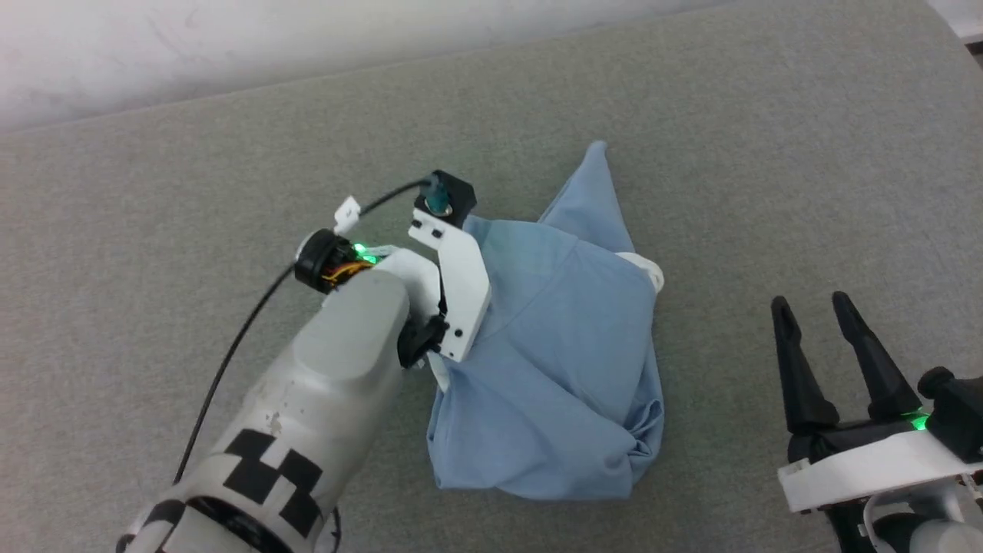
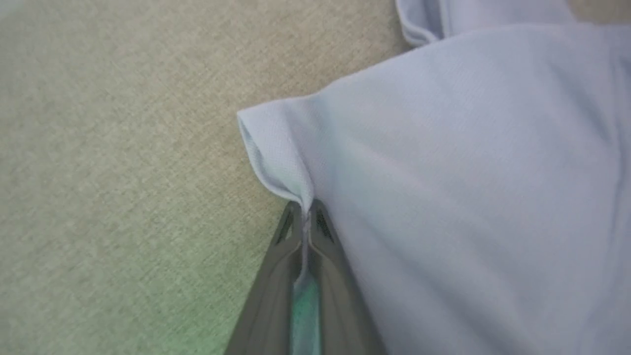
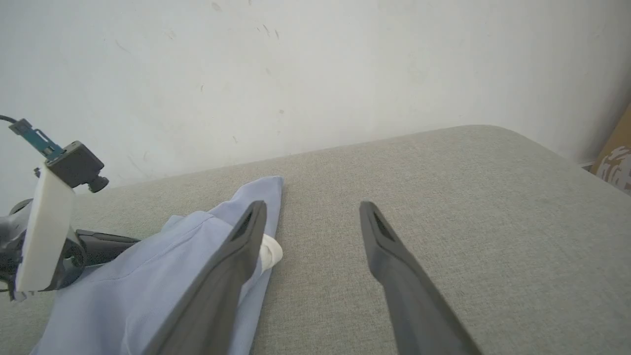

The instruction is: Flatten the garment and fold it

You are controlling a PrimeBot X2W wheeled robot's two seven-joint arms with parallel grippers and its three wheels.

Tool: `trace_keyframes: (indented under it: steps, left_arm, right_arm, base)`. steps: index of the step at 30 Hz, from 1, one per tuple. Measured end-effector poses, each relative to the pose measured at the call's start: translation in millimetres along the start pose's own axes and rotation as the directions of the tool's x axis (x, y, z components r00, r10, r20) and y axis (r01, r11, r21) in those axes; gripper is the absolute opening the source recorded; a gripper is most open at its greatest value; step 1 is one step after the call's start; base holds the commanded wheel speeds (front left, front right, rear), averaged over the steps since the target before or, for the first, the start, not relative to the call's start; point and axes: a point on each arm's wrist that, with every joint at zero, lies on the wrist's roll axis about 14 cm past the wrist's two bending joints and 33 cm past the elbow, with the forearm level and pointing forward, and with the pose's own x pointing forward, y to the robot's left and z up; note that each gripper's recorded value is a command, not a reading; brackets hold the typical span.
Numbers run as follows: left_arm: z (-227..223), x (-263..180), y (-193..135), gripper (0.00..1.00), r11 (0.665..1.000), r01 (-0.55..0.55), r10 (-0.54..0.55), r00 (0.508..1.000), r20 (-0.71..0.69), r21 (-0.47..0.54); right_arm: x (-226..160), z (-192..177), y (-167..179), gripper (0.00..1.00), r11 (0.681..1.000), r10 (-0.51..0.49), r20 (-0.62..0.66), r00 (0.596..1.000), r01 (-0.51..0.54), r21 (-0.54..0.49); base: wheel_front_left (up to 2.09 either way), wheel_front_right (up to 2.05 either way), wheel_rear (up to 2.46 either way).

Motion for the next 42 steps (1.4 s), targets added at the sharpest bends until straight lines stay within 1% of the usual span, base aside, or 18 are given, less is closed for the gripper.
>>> trace_keyframes:
  steps: [2,4,8,10,12,15,18,21,24,26,29,31,33,34,36,38,40,42]
  left_arm:
    - [10,-5,3,0.0,1.0,-0.023,0.023,0.995,0.095,-0.009]
    - [32,-16,9,0.0,0.998,-0.054,0.06,0.971,0.231,-0.03]
    - [75,-57,35,0.0,0.986,-0.139,0.166,0.865,0.474,-0.09]
    - [73,-78,57,0.0,0.97,-0.202,0.244,0.815,0.526,-0.138]
    - [54,-100,82,0.0,0.941,-0.268,0.338,0.777,0.532,-0.207]
    - [4,-136,118,0.0,0.863,-0.372,0.5,0.725,0.474,-0.342]
    - [-68,-171,136,0.0,0.746,-0.464,0.643,0.688,0.337,-0.477]
    - [-142,-199,128,0.0,0.623,-0.533,0.725,0.669,0.165,-0.572]
    - [-198,-223,109,0.0,0.523,-0.59,0.754,0.657,0.011,-0.615]
    - [-217,-234,95,0.0,0.492,-0.594,0.75,0.66,-0.037,-0.636]
    - [-219,-239,86,0.0,0.478,-0.571,0.743,0.668,-0.04,-0.667]
    - [-212,-241,86,1.0,0.475,-0.557,0.755,0.655,-0.01,-0.681]
    - [-204,-243,87,1.0,0.479,-0.544,0.769,0.638,0.032,-0.689]
    - [-197,-245,90,1.0,0.485,-0.542,0.784,0.618,0.066,-0.687]
    - [-176,-254,98,1.0,0.505,-0.53,0.811,0.562,0.163,-0.681]
    - [-154,-265,108,1.0,0.519,-0.531,0.834,0.487,0.26,-0.67]
    - [-138,-275,113,1.0,0.53,-0.533,0.842,0.427,0.33,-0.66]
    - [-125,-281,113,1.0,0.546,-0.525,0.836,0.393,0.383,-0.653]
  right_arm:
    - [0,2,0,1.0,1.0,0.003,0.005,1.0,-0.003,0.002]
    - [0,3,0,1.0,1.0,0.003,0.007,1.0,-0.003,0.004]
    - [-3,3,0,1.0,1.0,0.009,0.005,1.0,-0.009,0.019]
    - [-4,2,3,1.0,1.0,0.02,0.0,1.0,-0.02,0.024]
    - [-5,2,7,1.0,0.999,0.033,0.001,0.999,-0.033,0.027]
    - [-6,4,14,1.0,0.998,0.057,0.004,0.998,-0.057,0.033]
    - [-7,8,19,1.0,0.996,0.076,0.017,0.997,-0.077,0.036]
    - [-8,7,21,1.0,0.996,0.084,0.014,0.996,-0.085,0.037]
    - [-8,5,23,1.0,0.995,0.092,0.005,0.996,-0.092,0.038]
    - [-8,5,24,1.0,0.995,0.095,0.002,0.995,-0.095,0.037]
    - [-6,4,26,1.0,0.994,0.104,-0.004,0.995,-0.103,0.036]
    - [-5,3,27,1.0,0.994,0.107,-0.008,0.994,-0.107,0.036]
    - [-5,3,28,1.0,0.993,0.109,-0.011,0.994,-0.109,0.035]
    - [-5,2,28,1.0,0.993,0.11,-0.016,0.994,-0.11,0.032]
    - [-3,0,28,1.0,0.994,0.111,-0.026,0.993,-0.11,0.026]
    - [-1,-3,28,1.0,0.994,0.111,-0.043,0.993,-0.11,0.024]
    - [3,-11,27,1.0,0.994,0.111,-0.08,0.991,-0.109,0.028]
    - [7,-25,22,1.0,0.994,0.105,-0.147,0.983,-0.102,0.031]
  base:
    - [0.0,0.0,0.0]
    - [0.0,0.0,0.0]
    - [0.0,0.0,0.0]
    - [0.0,0.0,0.0]
    - [0.0,0.0,0.0]
    - [0.0,0.0,0.0]
    - [0.0,0.0,0.0]
    - [0.0,0.0,0.0]
    - [0.0,0.0,0.0]
    - [0.0,0.0,0.0]
    - [0.0,0.0,0.0]
    - [0.0,0.0,0.0]
    - [0.0,0.0,0.0]
    - [0.0,0.0,0.0]
    - [0.0,0.0,0.0]
    - [0.0,0.0,0.0]
    - [0.0,0.0,0.0]
    - [0.0,0.0,0.0]
